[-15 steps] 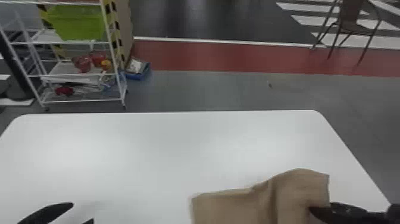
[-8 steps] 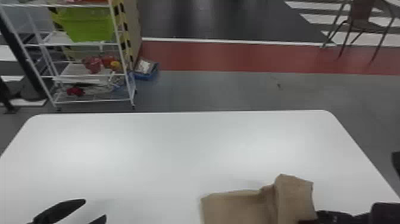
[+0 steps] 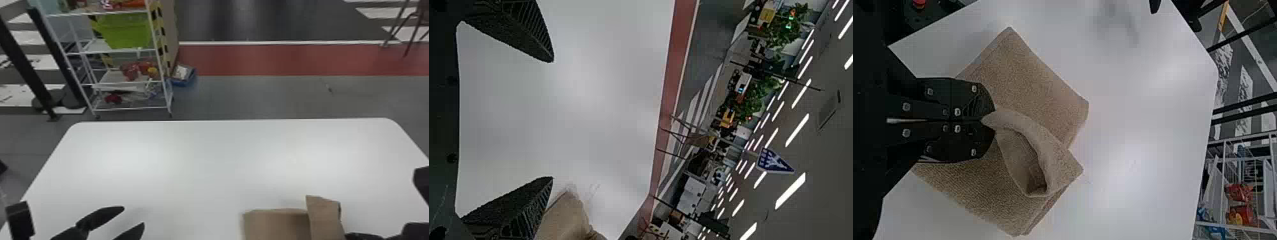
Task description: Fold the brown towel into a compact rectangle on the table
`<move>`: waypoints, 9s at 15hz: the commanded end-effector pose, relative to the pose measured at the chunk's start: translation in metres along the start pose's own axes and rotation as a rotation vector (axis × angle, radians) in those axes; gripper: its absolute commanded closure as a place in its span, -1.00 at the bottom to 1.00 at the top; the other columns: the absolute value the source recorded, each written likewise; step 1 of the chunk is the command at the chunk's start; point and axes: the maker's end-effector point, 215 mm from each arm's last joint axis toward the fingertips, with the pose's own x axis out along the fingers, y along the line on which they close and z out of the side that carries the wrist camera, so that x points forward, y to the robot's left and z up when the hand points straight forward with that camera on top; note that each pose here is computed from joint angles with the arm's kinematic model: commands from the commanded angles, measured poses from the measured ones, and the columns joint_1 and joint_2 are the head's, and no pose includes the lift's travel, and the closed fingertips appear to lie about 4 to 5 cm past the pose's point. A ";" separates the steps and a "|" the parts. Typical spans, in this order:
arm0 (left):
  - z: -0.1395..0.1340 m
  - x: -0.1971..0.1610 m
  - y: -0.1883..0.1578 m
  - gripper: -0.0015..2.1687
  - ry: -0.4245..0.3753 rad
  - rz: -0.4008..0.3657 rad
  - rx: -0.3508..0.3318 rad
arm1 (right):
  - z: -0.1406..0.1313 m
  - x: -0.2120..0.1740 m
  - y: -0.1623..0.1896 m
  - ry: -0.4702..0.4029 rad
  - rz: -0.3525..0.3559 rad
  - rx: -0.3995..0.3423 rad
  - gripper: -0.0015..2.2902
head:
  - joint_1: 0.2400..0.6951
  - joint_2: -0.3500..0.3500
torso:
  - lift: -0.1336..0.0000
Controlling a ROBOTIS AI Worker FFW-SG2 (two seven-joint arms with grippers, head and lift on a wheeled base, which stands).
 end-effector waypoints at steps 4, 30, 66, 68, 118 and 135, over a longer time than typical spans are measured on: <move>-0.001 0.001 0.003 -0.97 -0.004 0.003 -0.008 | 0.000 0.031 0.023 0.044 0.056 -0.032 0.61 | 1.00 0.27 | -0.83; -0.003 0.006 0.013 -0.97 -0.007 0.011 -0.022 | -0.060 0.001 0.080 0.169 0.239 -0.127 0.83 | 1.00 0.46 | -0.83; -0.004 0.005 0.007 -0.97 -0.008 -0.012 -0.022 | 0.096 0.113 -0.087 0.058 -0.101 -0.179 0.83 | 1.00 0.27 | -0.83; -0.005 0.005 0.006 -0.97 -0.007 -0.015 -0.023 | 0.102 0.122 -0.082 0.063 -0.087 -0.191 0.83 | 1.00 0.32 | -0.83; -0.002 -0.012 0.004 -0.97 -0.037 -0.028 -0.007 | 0.076 0.114 0.008 0.265 -0.167 -0.974 0.76 | 1.00 0.72 | -0.83; -0.027 0.044 -0.034 -0.97 0.021 -0.138 -0.001 | 0.209 0.043 -0.038 -0.046 -0.355 -0.720 0.76 | 1.00 0.44 | -0.83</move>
